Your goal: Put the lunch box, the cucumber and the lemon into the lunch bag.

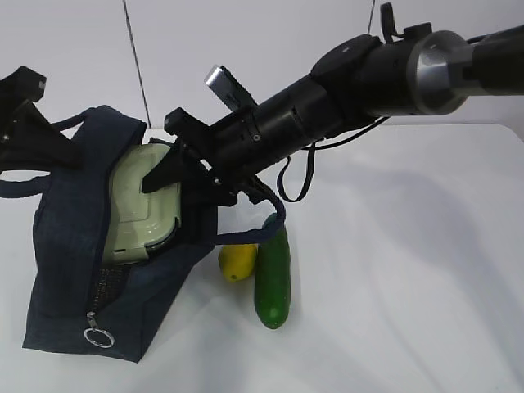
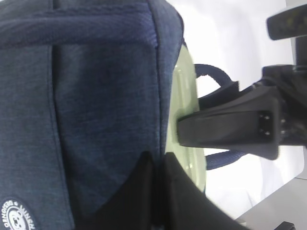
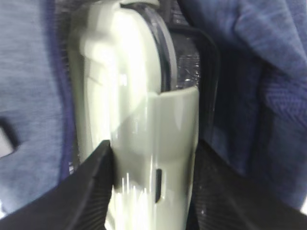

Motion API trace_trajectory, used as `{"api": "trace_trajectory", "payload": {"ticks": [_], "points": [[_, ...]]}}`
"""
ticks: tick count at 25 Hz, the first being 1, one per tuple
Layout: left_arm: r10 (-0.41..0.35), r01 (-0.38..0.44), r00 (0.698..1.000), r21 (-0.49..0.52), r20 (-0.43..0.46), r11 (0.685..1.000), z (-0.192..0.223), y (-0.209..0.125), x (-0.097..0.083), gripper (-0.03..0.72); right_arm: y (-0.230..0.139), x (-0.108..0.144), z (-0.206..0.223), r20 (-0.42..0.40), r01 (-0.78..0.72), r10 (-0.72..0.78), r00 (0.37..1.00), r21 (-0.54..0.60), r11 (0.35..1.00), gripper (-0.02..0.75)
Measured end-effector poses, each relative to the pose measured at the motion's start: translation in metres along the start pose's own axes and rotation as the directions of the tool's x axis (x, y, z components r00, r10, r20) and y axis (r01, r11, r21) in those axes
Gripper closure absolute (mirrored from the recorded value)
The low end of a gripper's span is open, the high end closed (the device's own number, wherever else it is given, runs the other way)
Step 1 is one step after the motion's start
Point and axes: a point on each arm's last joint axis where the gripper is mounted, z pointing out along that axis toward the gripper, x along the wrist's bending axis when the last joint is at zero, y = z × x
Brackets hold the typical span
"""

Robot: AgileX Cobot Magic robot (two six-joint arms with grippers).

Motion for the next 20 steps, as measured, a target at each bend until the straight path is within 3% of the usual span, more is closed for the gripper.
{"api": "trace_trajectory", "payload": {"ticks": [14,20], "points": [[-0.001,0.001,1.0,0.001,0.002,1.0,0.0,0.0,0.0,0.687,-0.007,0.011,0.02,0.019,0.035,-0.034,0.999,-0.018,0.999,0.39],[-0.002,0.002,1.0,0.002,0.006,1.0,0.0,0.0,-0.001,0.687,-0.006,0.013,0.02,-0.01,0.049,-0.05,0.999,-0.03,0.998,0.39]]}}
